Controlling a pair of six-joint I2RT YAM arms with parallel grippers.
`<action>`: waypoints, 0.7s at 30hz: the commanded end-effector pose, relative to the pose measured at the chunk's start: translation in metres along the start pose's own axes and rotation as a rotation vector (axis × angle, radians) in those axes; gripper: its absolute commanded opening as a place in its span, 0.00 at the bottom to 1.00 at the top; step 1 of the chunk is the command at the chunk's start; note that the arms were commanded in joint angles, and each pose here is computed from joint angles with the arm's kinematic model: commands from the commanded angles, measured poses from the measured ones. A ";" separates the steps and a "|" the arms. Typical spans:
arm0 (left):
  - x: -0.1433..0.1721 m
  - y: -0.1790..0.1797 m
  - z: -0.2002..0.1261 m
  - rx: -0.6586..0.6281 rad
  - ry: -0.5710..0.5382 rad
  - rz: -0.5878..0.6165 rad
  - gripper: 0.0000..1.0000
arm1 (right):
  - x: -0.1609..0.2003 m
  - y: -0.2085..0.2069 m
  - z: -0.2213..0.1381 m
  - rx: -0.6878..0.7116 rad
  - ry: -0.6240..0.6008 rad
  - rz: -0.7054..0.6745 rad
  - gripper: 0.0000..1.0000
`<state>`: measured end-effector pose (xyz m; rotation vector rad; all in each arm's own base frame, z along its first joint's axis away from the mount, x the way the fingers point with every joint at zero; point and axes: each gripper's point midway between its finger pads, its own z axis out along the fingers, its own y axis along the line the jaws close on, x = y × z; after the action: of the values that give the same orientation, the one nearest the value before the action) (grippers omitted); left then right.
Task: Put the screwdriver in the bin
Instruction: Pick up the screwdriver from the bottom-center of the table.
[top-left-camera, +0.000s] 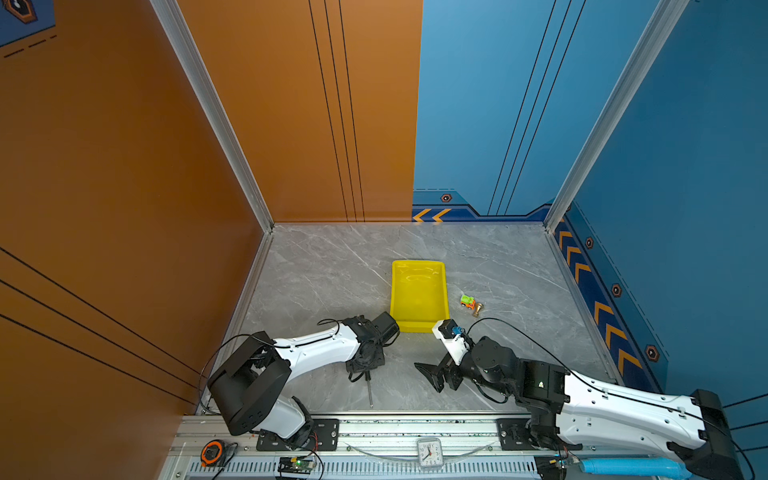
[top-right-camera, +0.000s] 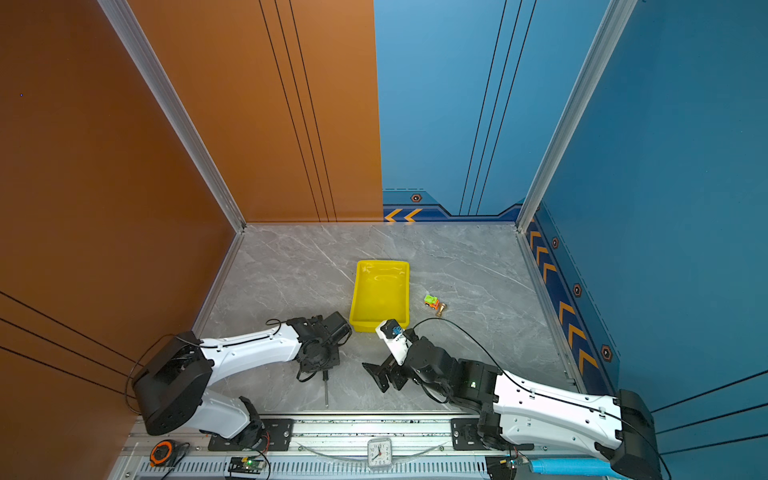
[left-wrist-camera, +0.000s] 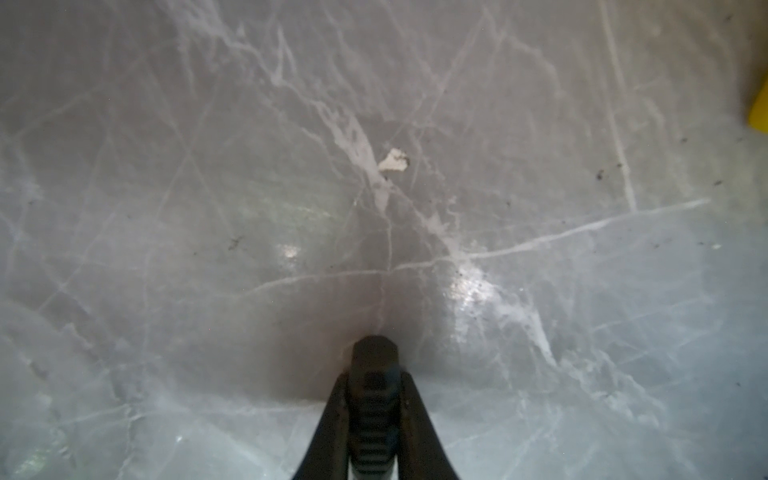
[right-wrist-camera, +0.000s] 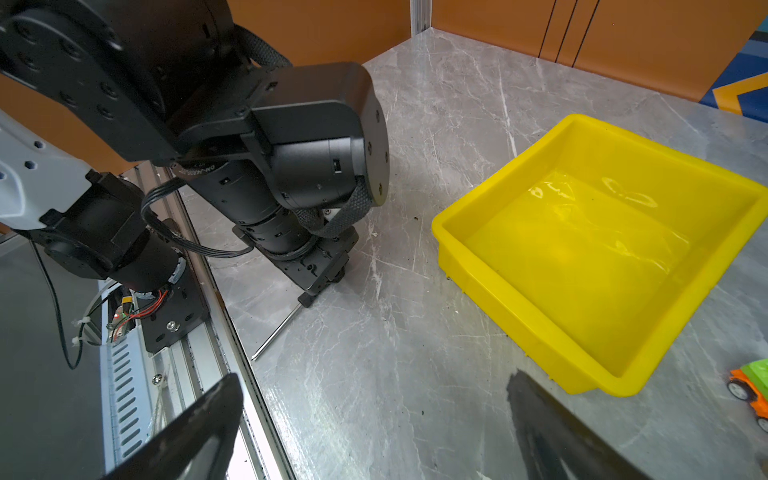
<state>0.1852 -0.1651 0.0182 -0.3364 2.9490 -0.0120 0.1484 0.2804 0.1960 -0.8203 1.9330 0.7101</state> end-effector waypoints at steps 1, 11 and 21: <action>-0.009 0.006 -0.007 -0.019 -0.040 0.007 0.00 | -0.005 -0.004 -0.002 0.012 -0.011 -0.006 1.00; -0.052 -0.001 -0.056 -0.002 -0.132 0.060 0.00 | -0.030 -0.019 -0.009 0.041 -0.069 0.027 1.00; -0.116 -0.036 -0.116 0.109 -0.223 0.107 0.00 | -0.058 -0.040 -0.013 0.082 -0.117 0.056 1.00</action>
<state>0.2770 -0.1769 0.1407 -0.2327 2.7234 -0.1423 0.1903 0.2609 0.2296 -0.6603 1.9045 0.6781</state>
